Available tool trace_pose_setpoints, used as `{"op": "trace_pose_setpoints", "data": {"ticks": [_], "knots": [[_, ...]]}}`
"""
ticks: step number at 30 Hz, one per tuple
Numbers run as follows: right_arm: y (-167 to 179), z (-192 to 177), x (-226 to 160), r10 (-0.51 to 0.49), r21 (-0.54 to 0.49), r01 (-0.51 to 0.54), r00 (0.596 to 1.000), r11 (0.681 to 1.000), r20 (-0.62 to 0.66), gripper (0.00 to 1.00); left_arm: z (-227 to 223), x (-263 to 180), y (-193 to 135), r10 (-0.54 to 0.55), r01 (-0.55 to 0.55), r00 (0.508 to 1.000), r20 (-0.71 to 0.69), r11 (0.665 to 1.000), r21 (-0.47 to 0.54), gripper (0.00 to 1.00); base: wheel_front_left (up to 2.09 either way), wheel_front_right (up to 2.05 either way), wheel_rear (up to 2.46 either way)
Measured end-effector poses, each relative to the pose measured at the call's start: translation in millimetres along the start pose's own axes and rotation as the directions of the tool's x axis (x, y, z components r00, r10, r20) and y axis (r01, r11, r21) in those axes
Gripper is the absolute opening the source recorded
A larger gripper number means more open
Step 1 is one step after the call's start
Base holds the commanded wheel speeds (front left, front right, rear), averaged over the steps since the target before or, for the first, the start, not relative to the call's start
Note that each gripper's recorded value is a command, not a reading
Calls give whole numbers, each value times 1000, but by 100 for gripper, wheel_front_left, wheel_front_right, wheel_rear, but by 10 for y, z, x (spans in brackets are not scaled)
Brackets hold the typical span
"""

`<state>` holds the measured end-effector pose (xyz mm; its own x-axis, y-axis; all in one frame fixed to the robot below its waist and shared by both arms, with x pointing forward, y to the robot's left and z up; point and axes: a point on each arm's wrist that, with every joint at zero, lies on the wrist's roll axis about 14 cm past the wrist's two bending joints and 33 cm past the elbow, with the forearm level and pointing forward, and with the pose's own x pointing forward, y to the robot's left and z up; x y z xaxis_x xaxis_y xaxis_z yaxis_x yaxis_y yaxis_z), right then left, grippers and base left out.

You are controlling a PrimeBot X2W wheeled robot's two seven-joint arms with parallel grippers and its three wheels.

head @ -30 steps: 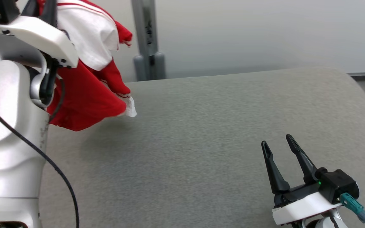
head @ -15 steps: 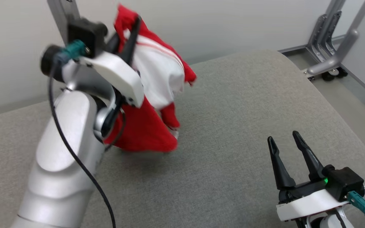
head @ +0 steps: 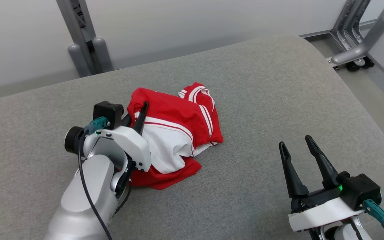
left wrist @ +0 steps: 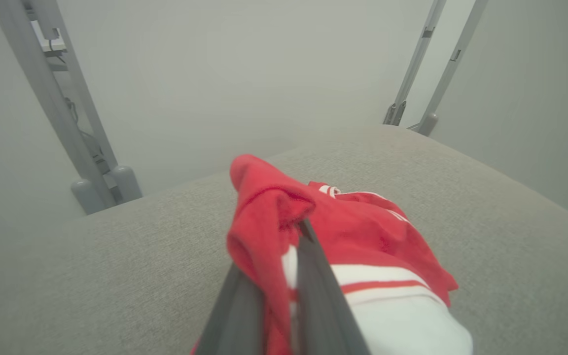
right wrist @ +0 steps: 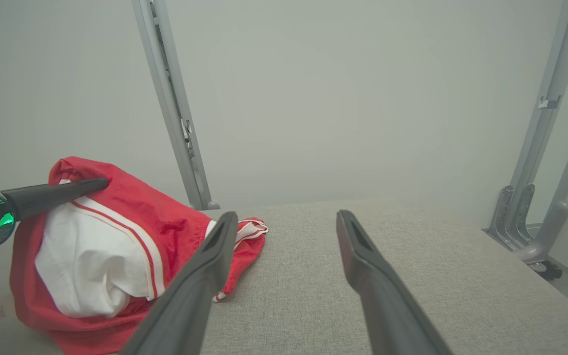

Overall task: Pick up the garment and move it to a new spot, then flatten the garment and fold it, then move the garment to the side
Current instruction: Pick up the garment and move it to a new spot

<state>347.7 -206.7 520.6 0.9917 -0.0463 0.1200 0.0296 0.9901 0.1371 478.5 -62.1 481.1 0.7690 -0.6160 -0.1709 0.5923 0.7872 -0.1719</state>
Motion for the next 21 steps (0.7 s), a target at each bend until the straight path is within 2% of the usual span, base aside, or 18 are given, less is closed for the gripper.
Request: {"op": "trace_pose_setpoints", "data": {"ticks": [1, 2, 3, 8, 16, 21], "knots": [[23, -4, 9, 7, 1, -7, 1000, 1000, 0, 100, -33, -20, 29, 9, -9, 1000, 0, 1000, 0, 25, 0, 0, 0], [47, -3, 15, 15, 2, -15, 1000, 1000, 0, 100, -37, -44, 60, 20, -20, 1000, 11, 1000, -1, 25, 0, 0, 0], [69, 2, 19, 22, 2, -22, 1000, 1000, 3, 100, -30, -68, 84, 29, -29, 999, 25, 1000, -4, 100, 0, 0, 0], [178, -18, 16, 56, 10, -56, 998, 998, 0, 100, -48, -273, 288, 113, -111, 992, 61, 993, -39, 100, 0, 0, 0], [457, -115, 8, 139, 51, -138, 990, 989, -22, 100, -142, -894, 775, 317, -308, 943, 97, 946, -104, 100, 0, 0, 0], [714, -222, 23, 217, 67, -213, 975, 975, -51, 100, 130, -1377, 1012, 444, -429, 867, 228, 896, -115, 100, 0, 0, 0]]}}
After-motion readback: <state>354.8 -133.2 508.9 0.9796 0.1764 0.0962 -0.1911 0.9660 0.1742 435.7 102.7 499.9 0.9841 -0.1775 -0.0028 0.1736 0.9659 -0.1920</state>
